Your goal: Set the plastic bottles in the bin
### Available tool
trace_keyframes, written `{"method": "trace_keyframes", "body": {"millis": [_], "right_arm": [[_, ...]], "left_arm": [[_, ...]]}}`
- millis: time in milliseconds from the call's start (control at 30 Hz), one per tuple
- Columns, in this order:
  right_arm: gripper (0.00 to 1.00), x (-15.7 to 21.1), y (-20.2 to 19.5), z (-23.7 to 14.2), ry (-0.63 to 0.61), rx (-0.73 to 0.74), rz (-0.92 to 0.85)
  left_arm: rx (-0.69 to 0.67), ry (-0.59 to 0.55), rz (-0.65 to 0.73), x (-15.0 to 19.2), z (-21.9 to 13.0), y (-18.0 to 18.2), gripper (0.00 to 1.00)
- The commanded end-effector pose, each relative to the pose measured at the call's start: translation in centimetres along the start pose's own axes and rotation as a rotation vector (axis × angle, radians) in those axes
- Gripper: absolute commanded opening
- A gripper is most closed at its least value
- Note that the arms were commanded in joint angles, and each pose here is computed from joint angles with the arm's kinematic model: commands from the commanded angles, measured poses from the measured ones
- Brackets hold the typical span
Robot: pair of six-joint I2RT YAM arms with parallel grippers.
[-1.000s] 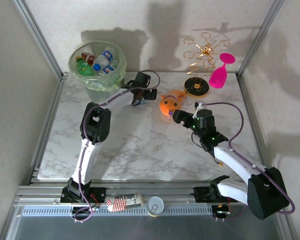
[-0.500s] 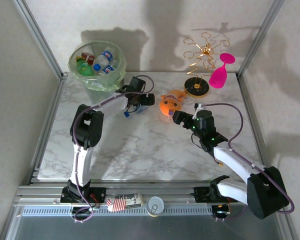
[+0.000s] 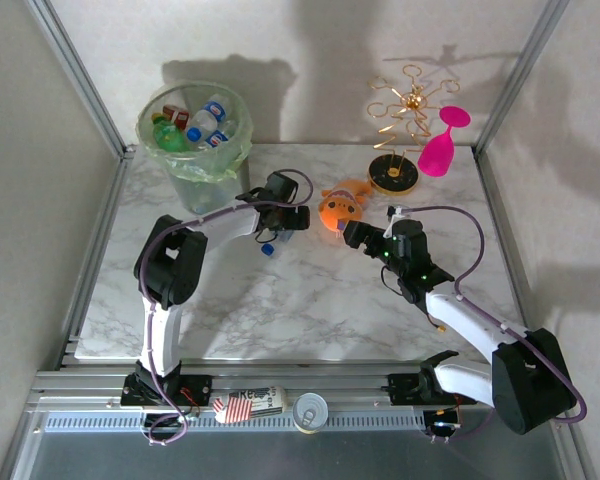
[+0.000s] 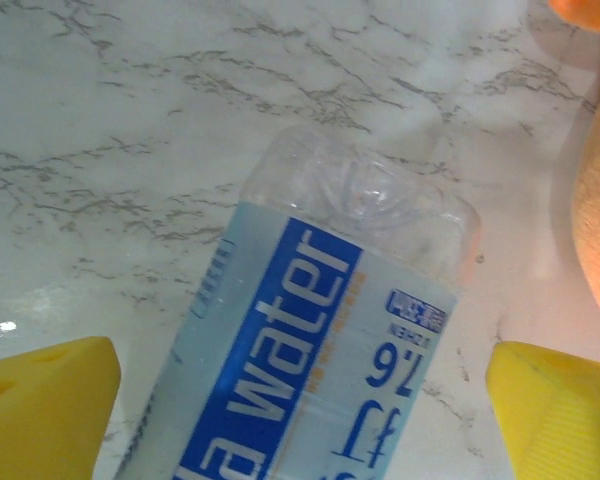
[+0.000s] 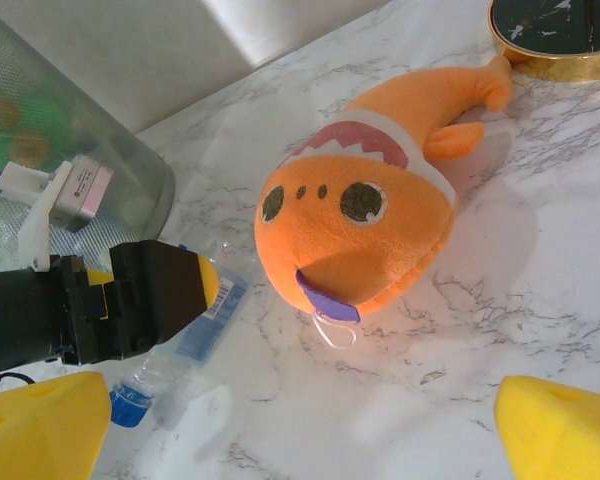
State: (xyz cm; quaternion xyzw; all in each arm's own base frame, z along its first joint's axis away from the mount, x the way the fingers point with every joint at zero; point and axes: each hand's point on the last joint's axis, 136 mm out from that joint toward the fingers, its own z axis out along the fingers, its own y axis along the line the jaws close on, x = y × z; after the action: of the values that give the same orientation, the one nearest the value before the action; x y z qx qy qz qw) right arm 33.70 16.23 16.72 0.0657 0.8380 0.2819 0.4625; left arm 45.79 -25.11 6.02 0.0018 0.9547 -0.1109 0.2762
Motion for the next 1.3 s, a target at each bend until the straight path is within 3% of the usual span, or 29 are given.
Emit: {"method": "trace_keyframes", "body": {"millis": [0,267,333,500,633,900,1267], "right_arm": [[0.99,-0.1,-0.1,-0.2,-0.013,-0.009,0.012],[0.99,-0.3,0.0,-0.4,-0.016,-0.011,0.011],[0.99,-0.3,0.1,-0.4,-0.016,-0.012,0.01],[0.99,-0.2,0.0,-0.4,-0.015,-0.013,0.009],[0.99,-0.3,0.7,-0.4,-0.016,-0.049,-0.002],[0.99,-0.6,4.4,-0.7,-0.021,-0.253,-0.044],[0.99,-0.8,9.1,-2.4,-0.043,-0.494,-0.11]], "left_arm": [[-0.039,-0.015,0.02,-0.3,0.8,0.5,0.89],[-0.041,-0.015,0.042,-0.4,2.1,0.3,0.83],[-0.045,-0.013,0.048,-0.3,2.3,0.4,0.79],[-0.036,-0.03,0.049,-0.8,1.8,0.2,0.57],[-0.013,-0.074,0.041,-2.1,0.0,-0.5,0.52],[0.087,-0.227,0.018,-6.8,-7.2,-2.7,0.49],[0.175,-0.54,-0.005,-15.8,-21.4,-3.3,0.47]]}}
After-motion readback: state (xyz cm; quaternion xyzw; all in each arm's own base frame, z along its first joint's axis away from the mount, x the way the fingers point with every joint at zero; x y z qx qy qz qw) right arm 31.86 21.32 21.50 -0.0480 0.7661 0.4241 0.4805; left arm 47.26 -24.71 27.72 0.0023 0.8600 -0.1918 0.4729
